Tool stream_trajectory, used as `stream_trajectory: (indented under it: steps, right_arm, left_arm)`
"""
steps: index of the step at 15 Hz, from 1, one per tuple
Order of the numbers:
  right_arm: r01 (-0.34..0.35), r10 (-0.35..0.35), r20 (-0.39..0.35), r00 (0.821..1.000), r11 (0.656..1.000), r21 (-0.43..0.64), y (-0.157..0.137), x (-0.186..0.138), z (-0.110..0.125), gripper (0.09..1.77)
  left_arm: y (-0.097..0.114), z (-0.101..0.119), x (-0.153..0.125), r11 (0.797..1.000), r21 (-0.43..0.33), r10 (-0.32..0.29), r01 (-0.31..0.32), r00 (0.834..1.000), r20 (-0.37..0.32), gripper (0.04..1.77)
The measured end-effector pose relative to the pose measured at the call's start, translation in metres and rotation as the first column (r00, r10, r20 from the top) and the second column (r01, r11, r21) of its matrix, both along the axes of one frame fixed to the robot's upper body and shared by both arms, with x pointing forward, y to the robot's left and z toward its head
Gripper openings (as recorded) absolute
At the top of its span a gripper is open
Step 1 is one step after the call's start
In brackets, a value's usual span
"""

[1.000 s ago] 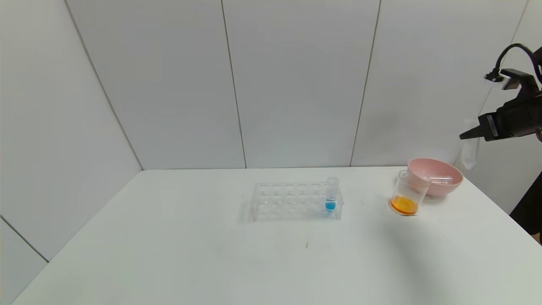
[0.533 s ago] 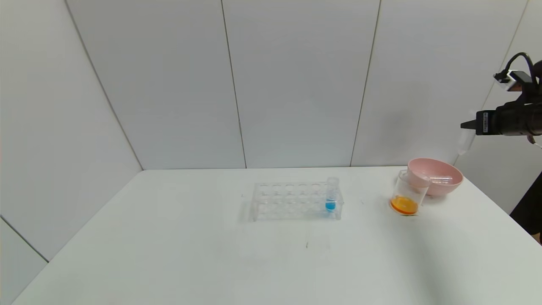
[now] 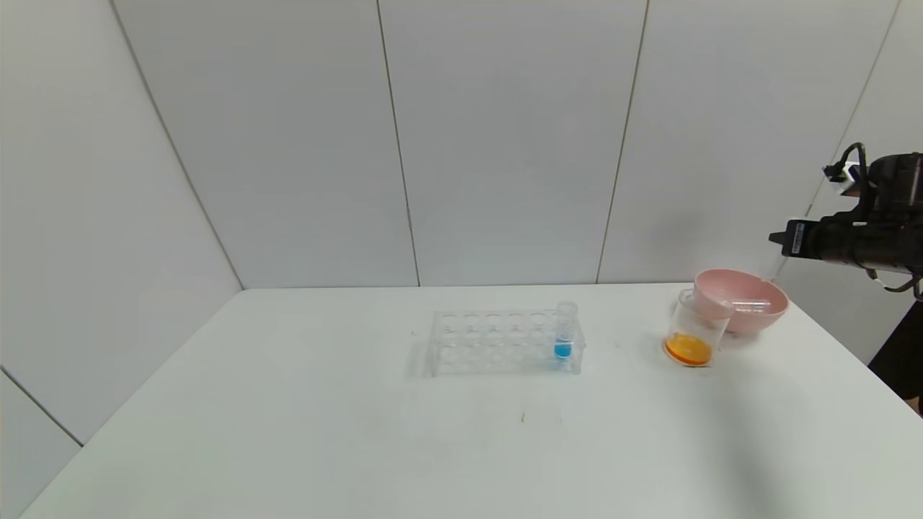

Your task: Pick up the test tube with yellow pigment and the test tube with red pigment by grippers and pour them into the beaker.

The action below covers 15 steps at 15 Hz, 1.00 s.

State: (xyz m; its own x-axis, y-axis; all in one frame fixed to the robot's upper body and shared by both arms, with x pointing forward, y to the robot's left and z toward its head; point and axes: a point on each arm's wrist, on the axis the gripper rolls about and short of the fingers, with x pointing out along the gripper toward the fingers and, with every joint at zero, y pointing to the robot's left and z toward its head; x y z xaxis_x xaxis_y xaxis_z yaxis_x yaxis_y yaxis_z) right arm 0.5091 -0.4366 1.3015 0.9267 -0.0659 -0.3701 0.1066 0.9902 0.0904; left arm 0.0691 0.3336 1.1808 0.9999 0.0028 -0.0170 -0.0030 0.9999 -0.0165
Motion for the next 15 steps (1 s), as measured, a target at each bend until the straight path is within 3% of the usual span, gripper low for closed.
stream_trajectory:
  steps: [4, 10, 13, 15]
  right_arm:
    - [0.014, -0.013, -0.045, 0.999, 0.999, 0.029, -0.003, 0.010, -0.022, 0.50]
    - [0.014, -0.012, -0.059, 0.998, 0.999, 0.028, -0.004, 0.013, -0.029, 0.50]
    - [0.014, -0.012, -0.067, 0.998, 0.999, 0.030, -0.005, 0.013, -0.031, 0.89]
    - [0.015, -0.012, -0.069, 0.998, 0.999, 0.032, -0.005, 0.013, -0.032, 1.07]
  left_arm:
    - [0.000, 0.000, 0.000, 1.000, 0.000, 0.000, 0.000, 1.000, 0.000, 1.72]
    - [0.000, 0.000, 0.000, 1.000, 0.000, 0.000, 0.000, 1.000, 0.000, 1.72]
    - [0.000, 0.000, 0.000, 1.000, 0.000, 0.000, 0.000, 1.000, 0.000, 1.72]
    - [0.000, 0.000, 0.000, 1.000, 0.000, 0.000, 0.000, 1.000, 0.000, 1.72]
